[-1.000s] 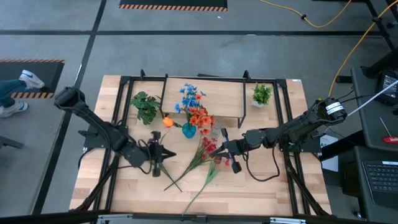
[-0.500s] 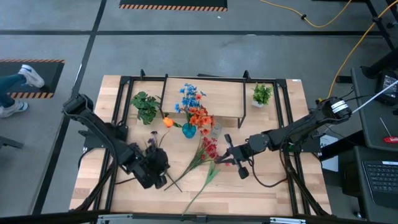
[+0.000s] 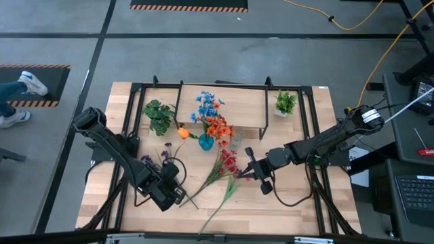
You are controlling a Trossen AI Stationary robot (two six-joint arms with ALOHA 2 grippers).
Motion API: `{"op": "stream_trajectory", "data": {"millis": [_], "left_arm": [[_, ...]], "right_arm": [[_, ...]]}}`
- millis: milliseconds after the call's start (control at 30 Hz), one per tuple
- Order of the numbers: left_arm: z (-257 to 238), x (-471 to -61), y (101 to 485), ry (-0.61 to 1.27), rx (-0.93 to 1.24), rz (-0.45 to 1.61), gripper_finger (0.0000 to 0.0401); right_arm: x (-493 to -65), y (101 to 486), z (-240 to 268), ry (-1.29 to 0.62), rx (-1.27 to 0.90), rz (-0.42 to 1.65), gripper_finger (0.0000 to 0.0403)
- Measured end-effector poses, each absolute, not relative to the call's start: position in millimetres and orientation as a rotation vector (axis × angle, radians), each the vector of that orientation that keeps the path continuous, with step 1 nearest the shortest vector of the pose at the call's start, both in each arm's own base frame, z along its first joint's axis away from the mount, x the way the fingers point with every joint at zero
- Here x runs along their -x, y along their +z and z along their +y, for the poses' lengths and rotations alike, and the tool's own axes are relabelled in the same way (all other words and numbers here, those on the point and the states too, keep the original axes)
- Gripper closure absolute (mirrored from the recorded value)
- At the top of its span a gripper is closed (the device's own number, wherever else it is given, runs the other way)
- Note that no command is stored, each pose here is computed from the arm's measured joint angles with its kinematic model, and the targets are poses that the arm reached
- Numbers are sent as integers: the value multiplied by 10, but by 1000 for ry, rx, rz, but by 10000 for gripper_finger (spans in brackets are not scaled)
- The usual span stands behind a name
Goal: Pick and place flowers into a vace then onto a shelf
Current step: Put the purple flowers into the transparent vase
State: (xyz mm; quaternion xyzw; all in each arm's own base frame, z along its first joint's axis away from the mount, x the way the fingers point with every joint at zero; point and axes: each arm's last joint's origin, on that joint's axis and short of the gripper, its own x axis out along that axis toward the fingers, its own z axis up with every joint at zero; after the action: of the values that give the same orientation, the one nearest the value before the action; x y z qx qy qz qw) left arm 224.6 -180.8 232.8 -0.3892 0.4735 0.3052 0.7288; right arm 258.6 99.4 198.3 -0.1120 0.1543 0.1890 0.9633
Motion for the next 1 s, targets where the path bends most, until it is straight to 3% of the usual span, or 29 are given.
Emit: {"op": "stream_trajectory", "data": {"millis": [233, 600, 867, 1000], "left_arm": [[-1743, -2200, 2320, 856, 948, 938, 397], [-1750, -2218, 2325, 858, 981, 904, 392], [-1753, -2256, 2269, 885, 945, 821, 326], [-1820, -2311, 2104, 970, 1030, 845, 289]], "right_arm": [[-2579, 1963, 991, 385, 232, 335, 398], [-2573, 1947, 990, 388, 235, 352, 398], [-2560, 1916, 985, 390, 238, 387, 398], [-2560, 1916, 985, 390, 238, 387, 398]]}}
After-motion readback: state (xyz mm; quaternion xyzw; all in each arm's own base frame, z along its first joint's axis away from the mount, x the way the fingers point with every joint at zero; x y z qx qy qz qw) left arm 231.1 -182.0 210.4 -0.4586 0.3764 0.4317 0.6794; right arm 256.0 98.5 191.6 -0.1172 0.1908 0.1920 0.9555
